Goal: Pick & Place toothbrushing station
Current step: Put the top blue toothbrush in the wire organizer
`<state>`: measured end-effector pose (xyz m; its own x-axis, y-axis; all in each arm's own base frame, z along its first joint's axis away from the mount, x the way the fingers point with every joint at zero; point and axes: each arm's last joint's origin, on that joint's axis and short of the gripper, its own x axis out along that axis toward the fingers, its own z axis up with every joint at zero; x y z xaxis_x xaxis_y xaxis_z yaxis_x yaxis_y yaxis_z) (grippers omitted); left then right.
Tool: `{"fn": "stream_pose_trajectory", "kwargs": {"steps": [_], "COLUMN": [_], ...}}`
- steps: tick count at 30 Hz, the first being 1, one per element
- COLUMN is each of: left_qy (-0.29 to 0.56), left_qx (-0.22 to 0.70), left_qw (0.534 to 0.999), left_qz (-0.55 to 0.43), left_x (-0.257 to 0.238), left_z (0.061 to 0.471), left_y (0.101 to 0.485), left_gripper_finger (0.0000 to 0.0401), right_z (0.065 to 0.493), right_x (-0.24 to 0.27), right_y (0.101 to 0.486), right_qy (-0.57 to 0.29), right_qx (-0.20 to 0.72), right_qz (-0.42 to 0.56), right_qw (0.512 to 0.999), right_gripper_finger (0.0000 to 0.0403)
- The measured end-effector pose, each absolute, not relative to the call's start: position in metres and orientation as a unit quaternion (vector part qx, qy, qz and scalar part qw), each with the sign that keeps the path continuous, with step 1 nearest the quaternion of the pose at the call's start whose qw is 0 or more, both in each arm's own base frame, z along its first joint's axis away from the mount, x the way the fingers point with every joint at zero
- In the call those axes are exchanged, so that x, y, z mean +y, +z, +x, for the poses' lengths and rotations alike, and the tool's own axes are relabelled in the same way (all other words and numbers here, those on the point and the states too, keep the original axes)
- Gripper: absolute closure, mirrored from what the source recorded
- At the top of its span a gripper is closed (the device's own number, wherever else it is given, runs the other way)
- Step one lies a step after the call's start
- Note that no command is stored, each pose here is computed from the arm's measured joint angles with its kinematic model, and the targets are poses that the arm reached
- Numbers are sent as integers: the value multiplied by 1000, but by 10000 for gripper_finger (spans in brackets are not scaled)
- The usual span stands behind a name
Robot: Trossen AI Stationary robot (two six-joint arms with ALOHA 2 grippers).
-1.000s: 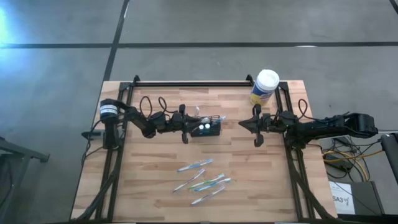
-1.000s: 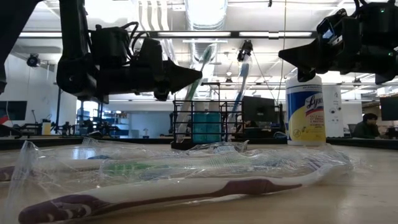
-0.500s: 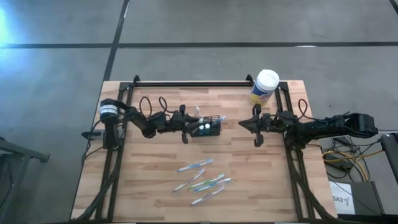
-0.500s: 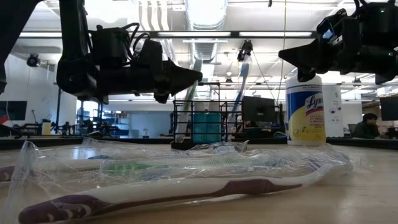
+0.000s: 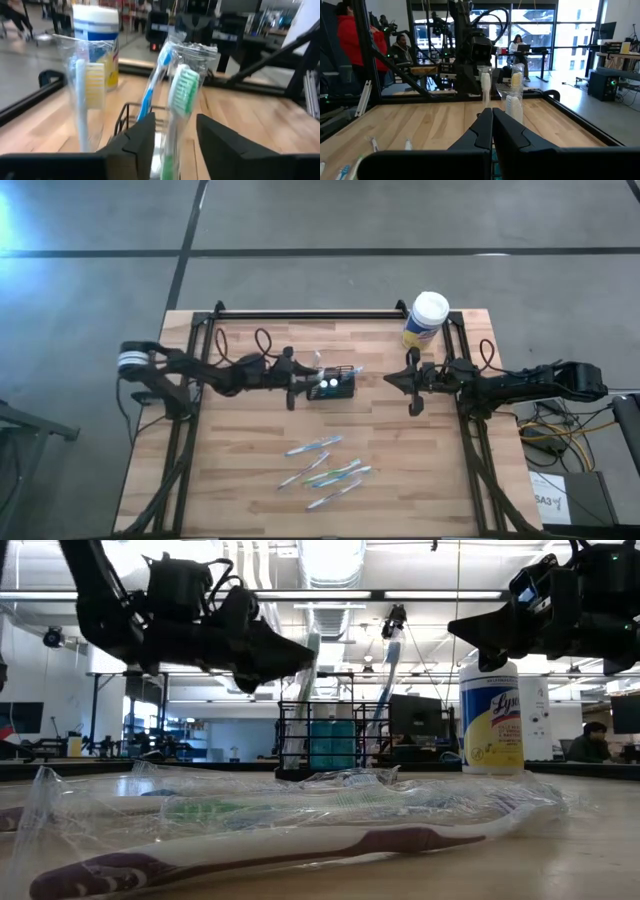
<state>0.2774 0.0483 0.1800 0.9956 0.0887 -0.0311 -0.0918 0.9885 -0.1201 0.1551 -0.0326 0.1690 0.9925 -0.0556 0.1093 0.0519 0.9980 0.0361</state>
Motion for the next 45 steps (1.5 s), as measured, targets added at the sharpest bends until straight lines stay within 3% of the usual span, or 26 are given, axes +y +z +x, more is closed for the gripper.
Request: {"fn": "stream_pose_trajectory", "kwargs": {"steps": [8,13,17,25,34,45], "left_qy": [49,49,49,58,59,59], "left_qx": [100,88,44,-36,-29,-30], "left_qw": [992,994,996,995,997,997], "left_qz": [-53,-52,-60,-66,-47,-48], "left_x": [42,35,29,23,21,21], "left_z": [244,207,173,136,126,126], "left_y": [210,222,217,205,174,173], "left_gripper_finger": [183,177,215,387,396,394], "right_z": [155,155,155,155,155,156], "right_x": [-33,-33,-33,-33,-33,-33], "right_y": [169,169,169,169,168,161], "right_qy": [-27,-27,-27,-27,-27,-27], "right_qx": [-55,-55,-55,-55,-51,-18], "right_qz": [17,17,18,19,24,71], "right_qw": [998,998,998,998,998,997], "right_gripper_finger": [394,394,394,394,394,394]}}
